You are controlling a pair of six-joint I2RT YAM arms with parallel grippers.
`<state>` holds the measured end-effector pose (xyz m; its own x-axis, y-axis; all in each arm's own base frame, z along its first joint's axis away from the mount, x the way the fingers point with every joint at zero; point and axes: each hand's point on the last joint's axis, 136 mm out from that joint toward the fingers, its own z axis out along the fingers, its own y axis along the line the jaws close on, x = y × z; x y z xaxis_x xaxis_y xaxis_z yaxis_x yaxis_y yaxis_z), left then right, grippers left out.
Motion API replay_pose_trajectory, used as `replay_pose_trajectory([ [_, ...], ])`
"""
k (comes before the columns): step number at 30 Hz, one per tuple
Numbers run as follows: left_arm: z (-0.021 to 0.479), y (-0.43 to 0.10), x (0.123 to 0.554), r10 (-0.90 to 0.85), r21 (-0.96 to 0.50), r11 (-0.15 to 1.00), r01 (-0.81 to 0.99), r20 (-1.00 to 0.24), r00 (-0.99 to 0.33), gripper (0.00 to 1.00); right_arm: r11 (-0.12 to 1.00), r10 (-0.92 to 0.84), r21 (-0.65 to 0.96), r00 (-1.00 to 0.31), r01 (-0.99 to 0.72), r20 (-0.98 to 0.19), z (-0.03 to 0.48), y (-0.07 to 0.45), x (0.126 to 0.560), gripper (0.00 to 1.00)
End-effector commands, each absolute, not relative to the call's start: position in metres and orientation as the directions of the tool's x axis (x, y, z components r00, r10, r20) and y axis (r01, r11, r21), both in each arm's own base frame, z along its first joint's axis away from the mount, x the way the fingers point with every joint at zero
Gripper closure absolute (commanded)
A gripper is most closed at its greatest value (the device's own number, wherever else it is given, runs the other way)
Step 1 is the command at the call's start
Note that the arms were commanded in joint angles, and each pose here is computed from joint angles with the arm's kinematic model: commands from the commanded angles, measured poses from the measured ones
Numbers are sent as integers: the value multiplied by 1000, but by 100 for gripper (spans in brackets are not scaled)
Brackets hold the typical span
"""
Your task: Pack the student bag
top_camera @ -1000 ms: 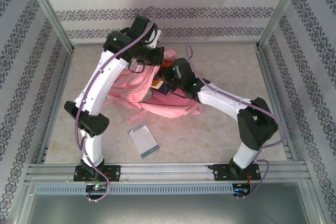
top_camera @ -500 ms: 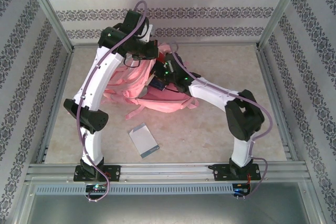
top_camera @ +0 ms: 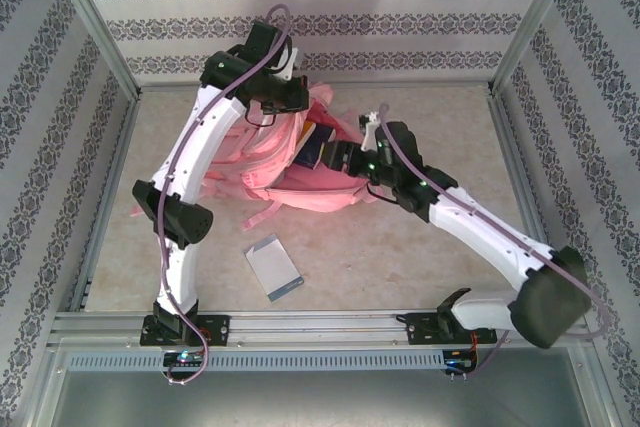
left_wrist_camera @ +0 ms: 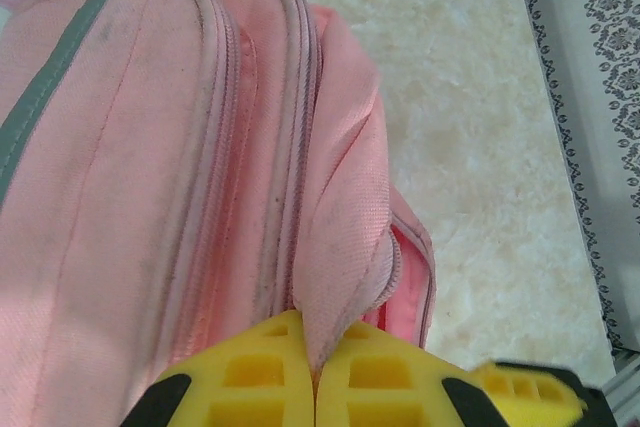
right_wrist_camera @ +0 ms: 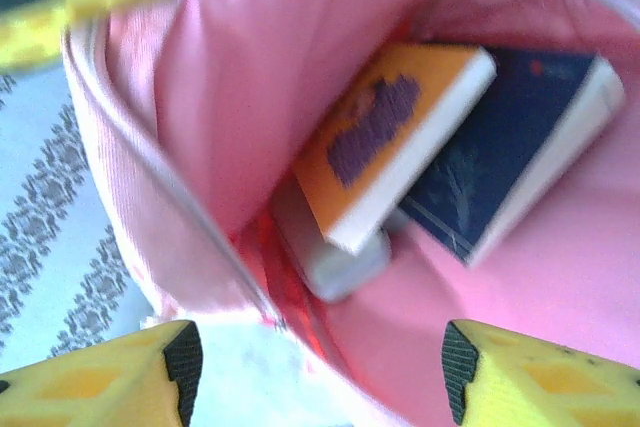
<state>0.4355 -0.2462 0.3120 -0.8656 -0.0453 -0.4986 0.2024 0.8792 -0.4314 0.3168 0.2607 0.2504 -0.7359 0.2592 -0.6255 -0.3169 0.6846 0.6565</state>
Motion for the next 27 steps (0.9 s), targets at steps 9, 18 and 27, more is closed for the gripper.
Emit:
replay_pose_trajectory([
  [9, 268, -283, 459, -40, -478, 855, 203, -450, -892, 73, 714, -91, 489, -759, -501, -645, 201, 250, 231, 38],
  [18, 289, -235, 387, -103, -451, 880, 147, -485, -868, 41, 596, -305, 482, -736, -642, -604, 185, 288, 187, 42],
  [27, 183, -157, 273, -357, -461, 864, -202, -279, -892, 35, 553, -437, 547, -778, -628, -452, 147, 339, 169, 45],
])
